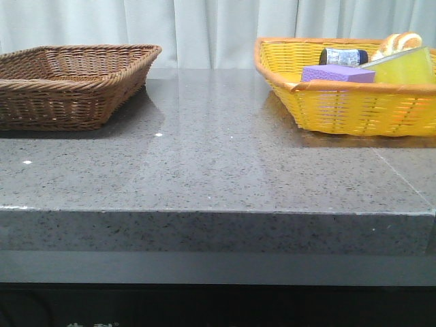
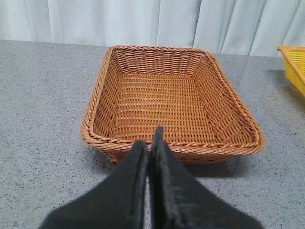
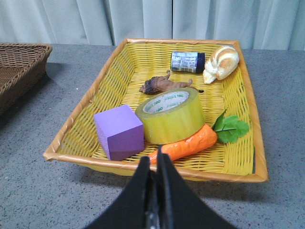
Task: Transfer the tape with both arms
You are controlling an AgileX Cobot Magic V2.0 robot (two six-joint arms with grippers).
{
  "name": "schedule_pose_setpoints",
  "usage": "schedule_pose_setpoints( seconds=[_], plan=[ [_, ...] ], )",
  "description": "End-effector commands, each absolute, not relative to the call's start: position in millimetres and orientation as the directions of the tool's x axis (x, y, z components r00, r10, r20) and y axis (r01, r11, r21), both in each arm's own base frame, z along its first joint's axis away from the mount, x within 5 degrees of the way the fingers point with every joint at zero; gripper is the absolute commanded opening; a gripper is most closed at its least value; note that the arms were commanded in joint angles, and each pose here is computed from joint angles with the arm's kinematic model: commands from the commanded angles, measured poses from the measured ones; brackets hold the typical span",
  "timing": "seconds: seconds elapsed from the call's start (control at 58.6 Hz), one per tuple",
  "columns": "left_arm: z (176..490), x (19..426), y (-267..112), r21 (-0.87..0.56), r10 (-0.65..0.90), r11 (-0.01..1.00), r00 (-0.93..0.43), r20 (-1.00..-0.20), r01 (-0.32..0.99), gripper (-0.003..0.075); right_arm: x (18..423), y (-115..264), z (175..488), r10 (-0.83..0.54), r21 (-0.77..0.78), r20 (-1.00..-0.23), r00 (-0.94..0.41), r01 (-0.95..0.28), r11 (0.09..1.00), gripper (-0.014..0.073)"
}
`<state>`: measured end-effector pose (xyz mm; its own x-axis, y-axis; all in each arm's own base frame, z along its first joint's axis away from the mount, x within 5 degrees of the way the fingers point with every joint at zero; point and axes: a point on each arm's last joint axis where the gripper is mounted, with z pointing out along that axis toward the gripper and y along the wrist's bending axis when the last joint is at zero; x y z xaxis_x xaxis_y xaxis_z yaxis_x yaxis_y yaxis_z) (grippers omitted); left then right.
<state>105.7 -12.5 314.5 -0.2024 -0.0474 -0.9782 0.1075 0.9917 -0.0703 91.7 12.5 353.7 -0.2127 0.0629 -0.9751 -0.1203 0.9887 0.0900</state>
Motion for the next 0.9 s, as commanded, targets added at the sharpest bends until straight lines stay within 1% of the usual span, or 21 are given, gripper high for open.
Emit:
schedule_pose_setpoints(
  seconds=[0.0, 0.017, 0.034, 0.051, 0.068, 0.102, 0.136, 0.188, 0.222, 0.273, 0.324, 0.512, 0.597, 0.665, 0.768, 0.887],
  plan=[
    [333, 107, -12, -0.071, -0.060, 0.992, -0.102, -0.993, 0.104, 0.0260, 93, 10, 372, 0.069, 0.080, -0.992, -0.108, -0.106, 0.991, 0.0101],
    [333, 107, -12, -0.071, -0.060, 0.992, -0.102, -0.993, 0.104, 0.0299, 93, 10, 372, 0.069, 0.080, -0.992, -0.108, -0.106, 0.991, 0.0134],
    [333, 107, -12, -0.071, -0.060, 0.992, -0.102, -0.993, 0.104, 0.0358, 93, 10, 372, 0.069, 0.080, -0.992, -0.108, -0.106, 0.991, 0.0156],
    [333, 107, -12, -0.071, -0.060, 0.992, -0.102, -0.993, 0.104, 0.0397, 93, 10, 372, 0.069, 0.080, -0.992, -0.108, -0.106, 0.991, 0.0179],
    [333, 107, -12, -0.071, -0.060, 0.992, -0.102, -0.993, 0.104, 0.0452, 93, 10, 372, 0.069, 0.080, -0.992, -0.108, -0.106, 0.991, 0.0216],
    [333, 107, -12, -0.071, -0.060, 0.992, -0.102, -0.993, 0.104, 0.0534, 93, 10, 372, 0.069, 0.080, -0.992, -0.108, -0.106, 0.991, 0.0278],
    [333, 107, -12, -0.071, -0.060, 0.992, -0.102, -0.993, 0.104, 0.0597, 93, 10, 372, 0.069, 0.080, -0.992, -0.108, -0.106, 0.991, 0.0338],
    [333, 107, -12, -0.071, -0.060, 0.992, -0.102, -0.993, 0.104, 0.0654, 93, 10, 372, 0.069, 0.080, -0.992, -0.108, -0.106, 0.991, 0.0428],
    [333, 107, -12, -0.071, -0.060, 0.992, -0.102, -0.993, 0.104, 0.0665, 93, 10, 372, 0.069, 0.080, -0.992, -0.108, -0.106, 0.991, 0.0476],
    [333, 107, -12, -0.071, -0.060, 0.992, -0.102, -0.993, 0.104, 0.0657, 93, 10, 372, 0.069, 0.080, -0.992, -0.108, -0.106, 0.991, 0.0532],
    [333, 107, -12, -0.071, -0.060, 0.992, -0.102, -0.993, 0.104, 0.0650, 93, 10, 372, 0.069, 0.080, -0.992, -0.108, -0.106, 0.991, 0.0553],
    [333, 107, -12, -0.071, -0.061, 0.992, -0.098, -0.993, 0.104, 0.0627, 94, 10, 373, 0.072, 0.081, -0.993, -0.092, -0.104, 0.991, 0.0552],
    [334, 107, -12, -0.071, -0.061, 0.992, -0.095, -0.994, 0.104, 0.0617, 95, 10, 379, 0.089, 0.093, -0.995, -0.043, -0.101, 0.991, 0.0552],
    [334, 107, -12, -0.071, -0.061, 0.992, -0.093, -0.994, 0.104, 0.0617, 100, 10, 385, 0.104, 0.108, -0.994, -0.046, -0.103, 0.989, 0.0552],
    [334, 108, -12, -0.071, -0.062, 0.992, -0.086, -0.994, 0.104, 0.0617, 120, 12, 396, 0.107, 0.119, -0.988, -0.110, -0.108, 0.987, 0.0552],
    [334, 108, -12, -0.071, -0.062, 0.992, -0.086, -0.994, 0.104, 0.0617, 156, 14, 410, 0.142, 0.170, -0.959, -0.244, -0.098, 0.980, 0.0552]
  ],
)
